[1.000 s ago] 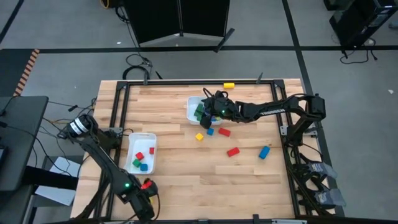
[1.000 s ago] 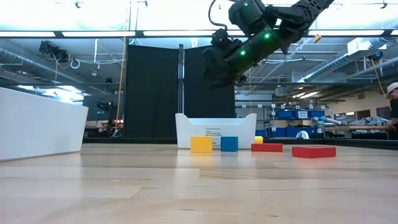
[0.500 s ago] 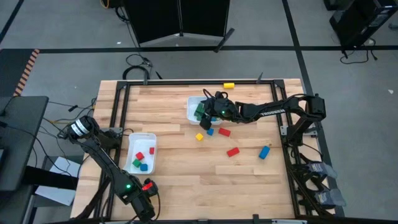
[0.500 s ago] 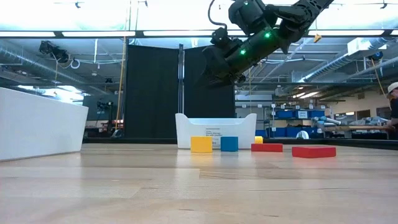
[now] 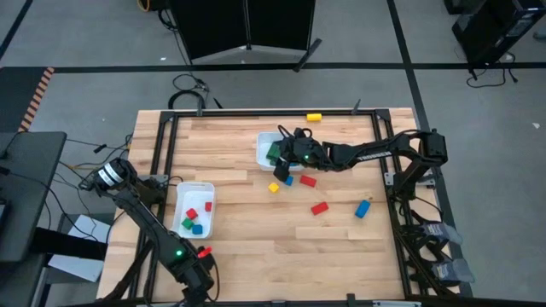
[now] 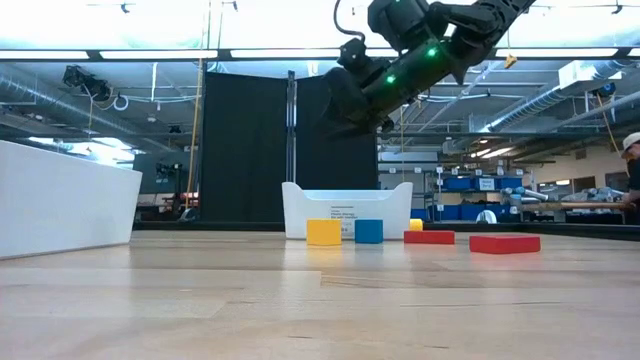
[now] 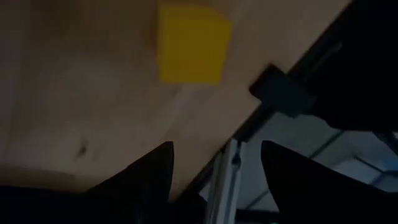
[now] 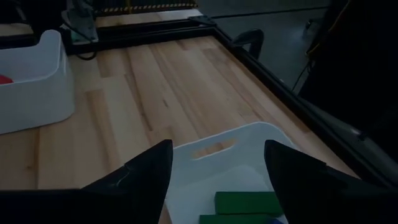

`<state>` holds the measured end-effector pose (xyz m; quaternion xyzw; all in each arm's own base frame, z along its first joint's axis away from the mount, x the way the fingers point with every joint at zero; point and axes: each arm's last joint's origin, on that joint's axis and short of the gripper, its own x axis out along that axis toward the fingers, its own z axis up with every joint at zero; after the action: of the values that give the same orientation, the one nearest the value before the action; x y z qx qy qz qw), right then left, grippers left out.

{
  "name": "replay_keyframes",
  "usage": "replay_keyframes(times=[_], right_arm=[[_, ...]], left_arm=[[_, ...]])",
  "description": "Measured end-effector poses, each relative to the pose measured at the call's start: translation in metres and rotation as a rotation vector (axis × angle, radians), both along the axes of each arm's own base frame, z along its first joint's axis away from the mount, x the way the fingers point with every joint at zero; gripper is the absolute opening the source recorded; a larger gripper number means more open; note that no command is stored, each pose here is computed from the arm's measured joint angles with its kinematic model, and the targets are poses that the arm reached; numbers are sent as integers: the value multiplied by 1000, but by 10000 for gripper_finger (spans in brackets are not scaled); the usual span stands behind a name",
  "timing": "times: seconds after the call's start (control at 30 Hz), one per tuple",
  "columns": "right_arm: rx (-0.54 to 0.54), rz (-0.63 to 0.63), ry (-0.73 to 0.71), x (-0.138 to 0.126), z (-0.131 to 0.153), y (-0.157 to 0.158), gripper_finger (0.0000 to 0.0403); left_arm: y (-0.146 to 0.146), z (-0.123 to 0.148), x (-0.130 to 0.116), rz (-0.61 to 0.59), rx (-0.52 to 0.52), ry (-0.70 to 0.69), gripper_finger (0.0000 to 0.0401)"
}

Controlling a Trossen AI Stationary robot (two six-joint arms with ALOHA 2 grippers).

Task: Sort blocks by size
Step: Put the square yellow block into the bottom white bin

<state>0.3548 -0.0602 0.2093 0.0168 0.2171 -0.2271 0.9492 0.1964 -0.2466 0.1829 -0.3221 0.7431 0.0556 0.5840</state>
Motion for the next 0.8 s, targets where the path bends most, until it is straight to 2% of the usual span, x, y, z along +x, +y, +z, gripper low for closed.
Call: replay_keyframes(times=[0.2, 0.43, 0.63, 0.8], right_arm=[[-7, 4, 3, 0, 0, 0, 262], [-16, 7, 5, 0, 0, 0, 261], [-16, 7, 5, 0, 0, 0, 259], [-16, 7, 4, 0, 0, 0, 257]], left_arm=[[3, -1, 4, -23, 52, -81, 303], [13, -3, 6, -40, 177, -148, 361], [14, -3, 8, -35, 226, -212, 369], [11, -11, 11, -35, 244, -210, 365]])
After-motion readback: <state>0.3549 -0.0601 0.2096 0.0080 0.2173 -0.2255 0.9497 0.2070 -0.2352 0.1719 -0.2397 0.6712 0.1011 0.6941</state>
